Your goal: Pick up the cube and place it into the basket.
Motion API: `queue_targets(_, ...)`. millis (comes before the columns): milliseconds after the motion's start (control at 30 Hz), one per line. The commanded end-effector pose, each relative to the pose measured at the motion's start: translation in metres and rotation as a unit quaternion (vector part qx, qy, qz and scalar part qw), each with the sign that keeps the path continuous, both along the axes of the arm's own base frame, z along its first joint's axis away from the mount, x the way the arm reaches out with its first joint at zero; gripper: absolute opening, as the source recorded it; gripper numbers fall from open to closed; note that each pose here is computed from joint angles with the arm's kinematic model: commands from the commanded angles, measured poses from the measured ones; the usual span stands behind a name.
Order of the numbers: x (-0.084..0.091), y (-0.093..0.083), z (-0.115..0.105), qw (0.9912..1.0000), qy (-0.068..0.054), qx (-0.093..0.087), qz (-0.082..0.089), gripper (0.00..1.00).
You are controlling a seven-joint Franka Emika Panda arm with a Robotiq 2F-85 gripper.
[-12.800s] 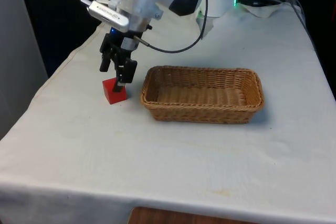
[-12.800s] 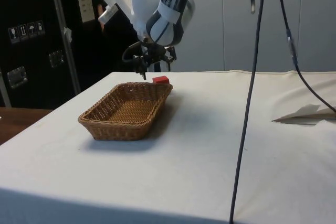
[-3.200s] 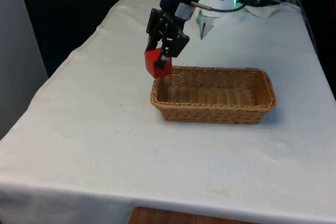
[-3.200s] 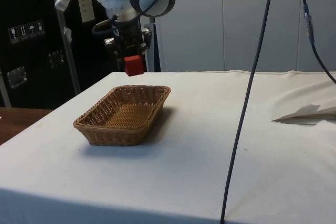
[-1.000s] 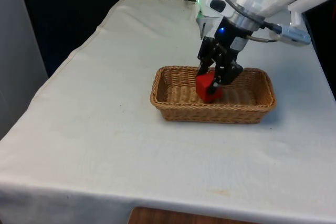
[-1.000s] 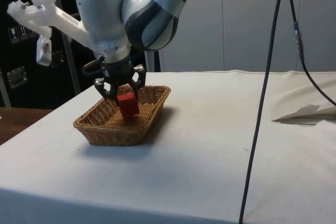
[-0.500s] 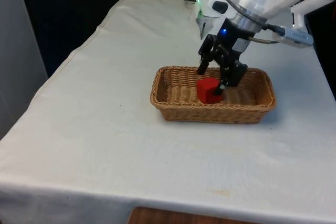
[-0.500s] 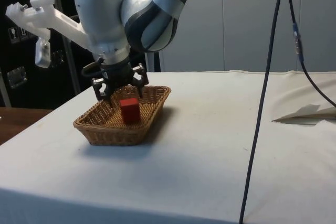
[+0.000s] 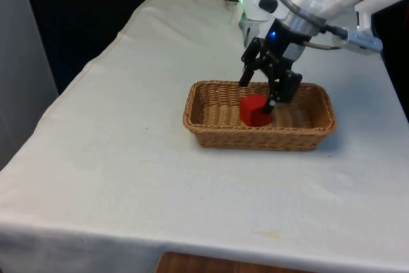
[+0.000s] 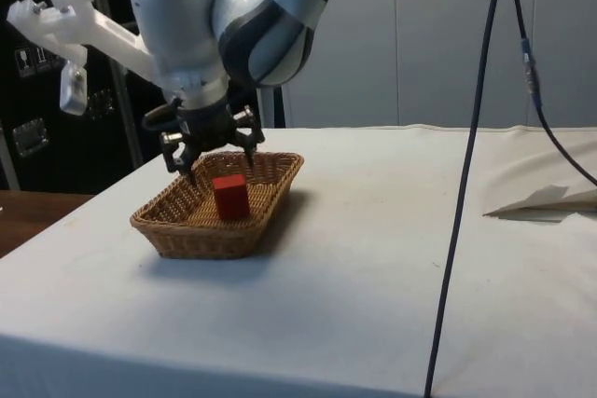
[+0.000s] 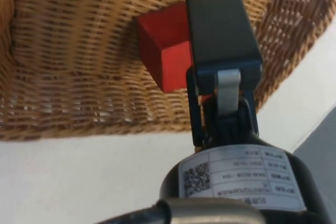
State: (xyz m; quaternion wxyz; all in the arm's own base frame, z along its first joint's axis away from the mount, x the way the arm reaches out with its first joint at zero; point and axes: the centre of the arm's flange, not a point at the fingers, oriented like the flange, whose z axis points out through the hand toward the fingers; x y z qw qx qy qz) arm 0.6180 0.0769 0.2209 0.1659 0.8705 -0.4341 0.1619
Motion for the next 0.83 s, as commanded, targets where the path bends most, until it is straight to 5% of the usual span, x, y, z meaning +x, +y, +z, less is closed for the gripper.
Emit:
queue_targets(0,-0.002,0.001,0.010,1.00000,-0.002,0.002,0.000,1.00)
queue_targets(800,-0.014,0.005,0.085,0.99978,-0.008,-0.009,-0.018,1.00)
